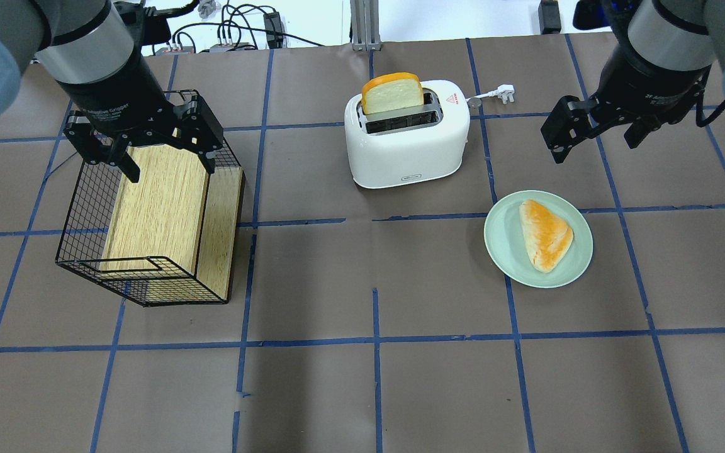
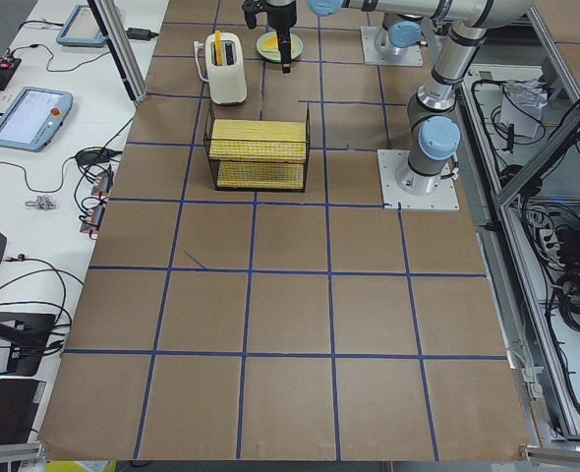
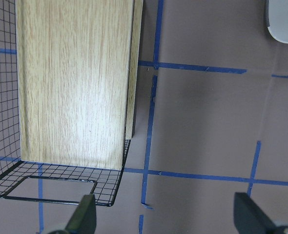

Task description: Press toaster with right arm

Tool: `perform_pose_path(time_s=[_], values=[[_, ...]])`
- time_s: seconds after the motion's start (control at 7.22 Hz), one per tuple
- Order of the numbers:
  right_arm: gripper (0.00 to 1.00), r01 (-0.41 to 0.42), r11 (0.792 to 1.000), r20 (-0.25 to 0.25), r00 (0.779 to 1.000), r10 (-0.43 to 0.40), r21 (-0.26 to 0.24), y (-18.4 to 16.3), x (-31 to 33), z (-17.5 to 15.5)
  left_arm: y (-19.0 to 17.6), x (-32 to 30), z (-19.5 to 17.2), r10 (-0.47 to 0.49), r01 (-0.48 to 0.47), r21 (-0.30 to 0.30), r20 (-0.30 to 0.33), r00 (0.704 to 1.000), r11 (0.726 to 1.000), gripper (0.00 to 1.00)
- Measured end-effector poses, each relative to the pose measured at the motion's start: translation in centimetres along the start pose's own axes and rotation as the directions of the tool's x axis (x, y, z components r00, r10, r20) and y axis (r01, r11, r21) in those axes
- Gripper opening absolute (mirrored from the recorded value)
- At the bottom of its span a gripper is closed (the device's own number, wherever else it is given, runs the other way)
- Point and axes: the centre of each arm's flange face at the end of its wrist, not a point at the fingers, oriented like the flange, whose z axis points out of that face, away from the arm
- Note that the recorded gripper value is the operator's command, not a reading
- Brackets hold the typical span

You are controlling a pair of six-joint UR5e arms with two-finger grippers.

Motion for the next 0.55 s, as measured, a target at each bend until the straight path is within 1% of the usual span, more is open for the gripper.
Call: perform_pose_path(time_s=[0.14,0.28,0.42,0.55], values=[[0.9,0.001,1.0,0.001,1.0,-0.001,-0.007,0.06,0.01,0.12,0.01,0.0,0.0,0.0,0.0,-0.001,0.0,1.0,1.0,1.0],[0.21,0.001,1.0,0.002,1.0,-0.001,-0.008,0.05,0.05,0.23,0.01,0.0,0.0,0.0,0.0,-0.001,0.0,1.0,1.0,1.0],[0.01,0.0,1.0,0.006,1.0,0.0,-0.006,-0.01,0.05,0.33,0.0,0.0,0.0,0.0,0.0,0.0,0.0,1.0,1.0,1.0],[0.01,0.003,1.0,0.022,1.0,-0.003,-0.002,-0.23,0.09,0.52,0.0,-0.01,0.0,0.0,0.0,0.0,0.0,1.0,1.0,1.0]])
